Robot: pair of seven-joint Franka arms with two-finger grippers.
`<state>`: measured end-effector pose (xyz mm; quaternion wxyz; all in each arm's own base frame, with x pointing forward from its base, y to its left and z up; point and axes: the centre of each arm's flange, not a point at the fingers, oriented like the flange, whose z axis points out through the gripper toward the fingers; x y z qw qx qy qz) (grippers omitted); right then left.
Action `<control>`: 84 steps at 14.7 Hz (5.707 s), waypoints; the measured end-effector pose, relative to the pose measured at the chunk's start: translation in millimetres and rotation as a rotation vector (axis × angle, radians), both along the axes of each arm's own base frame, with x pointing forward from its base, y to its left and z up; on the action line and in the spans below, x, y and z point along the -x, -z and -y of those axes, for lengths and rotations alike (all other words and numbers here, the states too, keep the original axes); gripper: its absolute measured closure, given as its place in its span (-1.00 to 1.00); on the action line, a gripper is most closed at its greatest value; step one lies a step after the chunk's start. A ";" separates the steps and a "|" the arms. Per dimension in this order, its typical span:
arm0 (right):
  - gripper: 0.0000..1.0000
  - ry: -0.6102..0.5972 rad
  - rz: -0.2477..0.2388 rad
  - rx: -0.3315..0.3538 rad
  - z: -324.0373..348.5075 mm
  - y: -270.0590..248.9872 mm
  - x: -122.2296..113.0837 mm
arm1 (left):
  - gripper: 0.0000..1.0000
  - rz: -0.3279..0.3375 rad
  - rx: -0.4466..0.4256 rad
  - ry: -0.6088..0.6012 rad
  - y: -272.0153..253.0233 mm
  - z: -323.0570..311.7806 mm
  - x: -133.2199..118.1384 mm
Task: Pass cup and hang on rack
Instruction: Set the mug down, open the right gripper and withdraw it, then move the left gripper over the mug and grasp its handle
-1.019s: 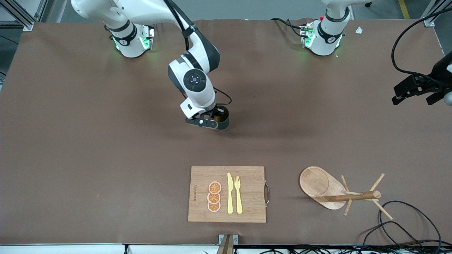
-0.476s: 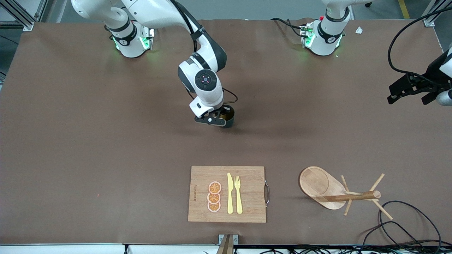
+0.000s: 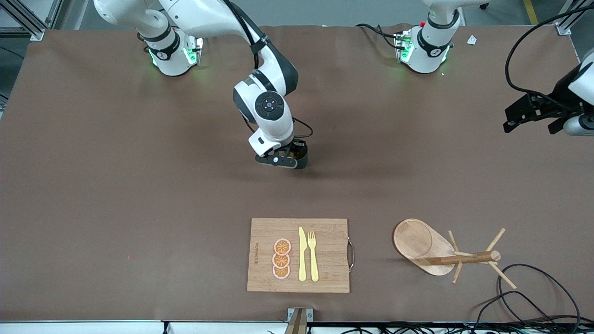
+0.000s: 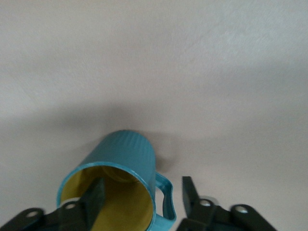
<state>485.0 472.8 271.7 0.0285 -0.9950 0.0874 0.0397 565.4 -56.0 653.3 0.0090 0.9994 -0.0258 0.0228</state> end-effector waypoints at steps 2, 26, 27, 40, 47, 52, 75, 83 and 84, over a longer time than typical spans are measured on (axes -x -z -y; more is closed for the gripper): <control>-0.96 -0.003 -0.011 0.001 13.5 -26.8 -13.8 | -1.00 -0.010 -0.001 -0.006 0.8 -2.1 0.9; -1.00 -0.198 -0.100 0.052 537.5 -271.2 -114.7 | -0.99 0.052 -0.257 -0.267 194.6 418.3 109.2; -1.00 -0.209 -0.106 0.047 543.9 -270.6 -113.3 | -0.99 0.064 -0.265 -0.284 200.9 430.5 119.9; -1.00 -0.237 -0.044 0.064 544.5 -304.1 -117.3 | -0.99 0.430 -0.330 -0.444 346.7 544.9 226.1; -1.00 -0.152 -0.104 0.059 544.5 -302.3 -109.3 | -0.99 0.551 -0.271 -0.585 392.2 570.9 253.9; -1.00 -0.147 -0.066 0.059 540.5 -331.1 -94.0 | -0.99 0.577 -0.244 -0.622 413.8 585.8 244.7; -1.00 -0.147 0.038 0.027 529.2 -367.5 -32.8 | -0.99 0.684 -0.256 -0.666 508.9 586.3 254.3; -1.00 -0.148 0.037 0.030 529.5 -370.5 -29.8 | -1.00 0.781 -0.215 -0.783 525.4 582.4 256.9; -1.00 -0.148 0.033 0.029 529.2 -372.0 -27.6 | -1.00 0.785 -0.214 -0.783 527.2 582.7 258.7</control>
